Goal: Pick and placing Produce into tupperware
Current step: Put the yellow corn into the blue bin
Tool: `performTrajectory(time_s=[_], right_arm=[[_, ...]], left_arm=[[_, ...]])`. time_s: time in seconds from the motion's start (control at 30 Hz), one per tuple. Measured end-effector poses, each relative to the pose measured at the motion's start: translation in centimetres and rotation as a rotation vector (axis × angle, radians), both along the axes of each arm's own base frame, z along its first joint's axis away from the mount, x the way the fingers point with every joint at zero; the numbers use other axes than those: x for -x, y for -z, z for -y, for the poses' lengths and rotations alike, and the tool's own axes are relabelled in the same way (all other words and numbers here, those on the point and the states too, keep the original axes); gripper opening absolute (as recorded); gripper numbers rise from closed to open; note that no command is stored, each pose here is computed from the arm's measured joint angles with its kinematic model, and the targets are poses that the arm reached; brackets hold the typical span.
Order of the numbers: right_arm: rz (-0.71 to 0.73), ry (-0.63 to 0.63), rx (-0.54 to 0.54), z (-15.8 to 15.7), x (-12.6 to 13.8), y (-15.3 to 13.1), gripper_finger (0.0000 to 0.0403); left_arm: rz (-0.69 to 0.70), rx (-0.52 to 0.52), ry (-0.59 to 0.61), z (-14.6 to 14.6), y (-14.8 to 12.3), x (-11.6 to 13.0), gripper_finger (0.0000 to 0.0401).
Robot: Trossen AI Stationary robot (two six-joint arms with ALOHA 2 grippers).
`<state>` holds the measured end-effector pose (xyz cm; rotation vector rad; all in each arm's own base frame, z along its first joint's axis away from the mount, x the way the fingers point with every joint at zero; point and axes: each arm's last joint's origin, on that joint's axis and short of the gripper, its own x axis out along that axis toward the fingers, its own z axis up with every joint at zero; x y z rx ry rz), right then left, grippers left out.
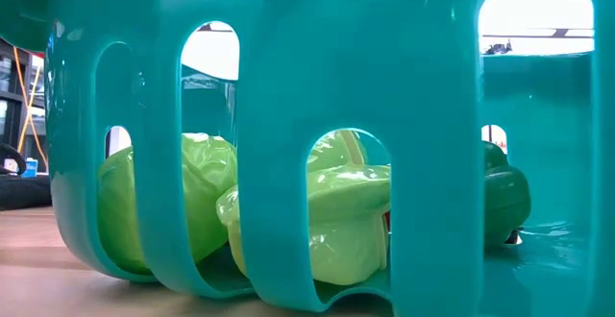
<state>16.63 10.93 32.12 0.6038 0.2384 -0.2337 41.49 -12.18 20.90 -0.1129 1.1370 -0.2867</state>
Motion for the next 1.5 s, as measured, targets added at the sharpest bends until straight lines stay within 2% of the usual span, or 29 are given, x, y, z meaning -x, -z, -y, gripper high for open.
performTrajectory(time_s=[0.5,0.7,0.93,1.13,1.4,1.5], right_arm=[[0.000,0.001,-0.002,0.0,0.0,0.0,0.0270],[0.000,0.000,-0.003,0.0,0.0,0.0,0.0270],[-0.004,-0.014,-0.008,0.0,0.0,0.0,0.0270],[-0.005,-0.017,-0.001,0.0,0.0,0.0,0.0270],[-0.006,-0.019,0.001,0.0,0.0,0.0,0.0270],[-0.006,-0.019,0.001,0.0,0.0,0.0,0.0270]], left_arm=[[-0.013,-0.008,0.003,0.0,-0.4,0.1,0.0150],[-0.041,-0.023,-0.013,-0.6,-3.9,-0.1,0.0150],[-0.031,-0.206,-0.103,-1.7,-10.1,0.7,0.0150],[0.015,-0.305,-0.202,-2.4,-14.6,2.0,0.0150],[-0.022,-0.440,-0.389,-3.5,-17.4,4.2,0.0150],[-0.007,-0.440,-0.429,-3.7,-18.0,5.0,0.0150]])
